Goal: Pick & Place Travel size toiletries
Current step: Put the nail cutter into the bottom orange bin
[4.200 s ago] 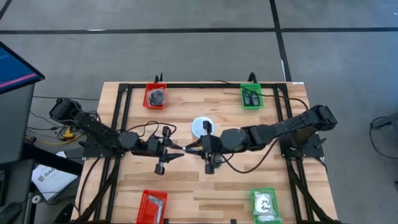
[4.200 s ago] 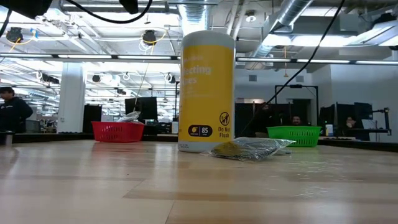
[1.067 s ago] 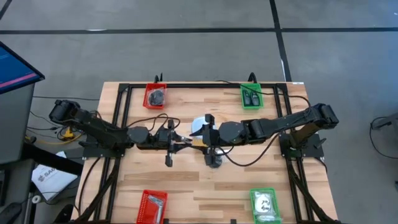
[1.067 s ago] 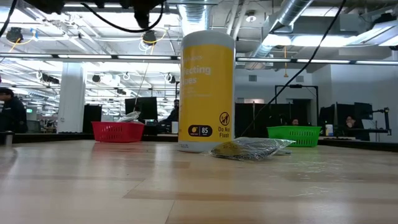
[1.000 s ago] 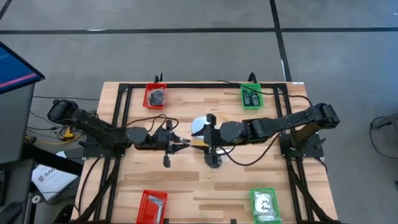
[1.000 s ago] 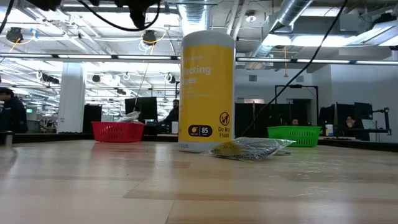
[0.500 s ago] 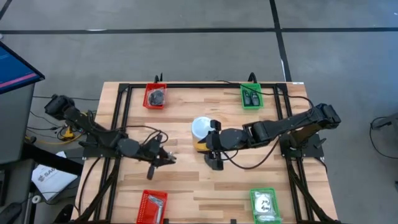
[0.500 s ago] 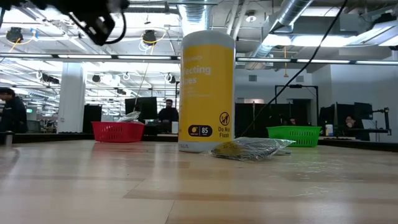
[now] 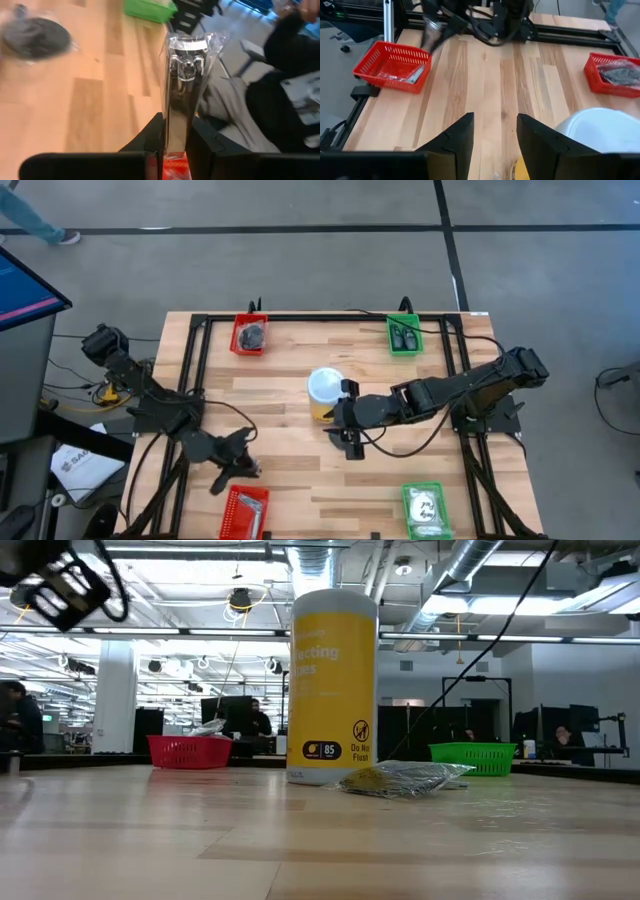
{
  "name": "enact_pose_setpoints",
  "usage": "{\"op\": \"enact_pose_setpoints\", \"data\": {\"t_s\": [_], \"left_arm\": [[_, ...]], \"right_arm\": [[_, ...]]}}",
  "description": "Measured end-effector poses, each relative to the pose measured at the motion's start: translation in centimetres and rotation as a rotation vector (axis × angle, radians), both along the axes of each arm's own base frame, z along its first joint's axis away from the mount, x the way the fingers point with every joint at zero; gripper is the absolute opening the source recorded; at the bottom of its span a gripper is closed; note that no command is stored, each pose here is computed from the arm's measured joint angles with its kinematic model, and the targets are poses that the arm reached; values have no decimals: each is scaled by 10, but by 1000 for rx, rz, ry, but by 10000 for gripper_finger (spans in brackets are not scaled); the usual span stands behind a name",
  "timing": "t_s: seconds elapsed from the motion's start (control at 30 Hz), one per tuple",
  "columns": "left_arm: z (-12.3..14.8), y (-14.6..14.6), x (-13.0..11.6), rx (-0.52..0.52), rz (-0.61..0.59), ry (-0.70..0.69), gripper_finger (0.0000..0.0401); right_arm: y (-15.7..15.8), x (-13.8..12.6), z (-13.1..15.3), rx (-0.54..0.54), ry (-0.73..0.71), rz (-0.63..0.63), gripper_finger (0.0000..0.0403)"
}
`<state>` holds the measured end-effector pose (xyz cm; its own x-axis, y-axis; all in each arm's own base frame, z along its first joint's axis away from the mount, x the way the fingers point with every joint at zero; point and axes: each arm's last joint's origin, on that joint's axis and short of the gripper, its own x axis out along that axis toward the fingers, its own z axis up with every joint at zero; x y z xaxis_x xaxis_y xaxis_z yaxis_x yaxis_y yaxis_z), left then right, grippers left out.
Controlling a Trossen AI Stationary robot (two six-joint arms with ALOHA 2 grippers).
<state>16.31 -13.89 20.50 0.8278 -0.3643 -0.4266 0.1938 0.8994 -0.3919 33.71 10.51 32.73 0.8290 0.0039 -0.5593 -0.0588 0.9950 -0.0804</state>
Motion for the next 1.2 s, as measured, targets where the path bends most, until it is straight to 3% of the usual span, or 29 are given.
{"op": "enact_pose_setpoints", "data": {"t_s": [0.23, 0.63, 1.2], "left_arm": [[-5, -18, -14, -55, -64, 56, 45], [-41, -43, -19, -115, -23, 261, 48], [-42, -55, -23, -151, -70, 237, 77]], "right_arm": [[1, -3, -3, 22, 40, -21, 135], [7, -6, -4, 20, 54, -4, 136], [6, -7, -7, 44, 85, -31, 137]]}}
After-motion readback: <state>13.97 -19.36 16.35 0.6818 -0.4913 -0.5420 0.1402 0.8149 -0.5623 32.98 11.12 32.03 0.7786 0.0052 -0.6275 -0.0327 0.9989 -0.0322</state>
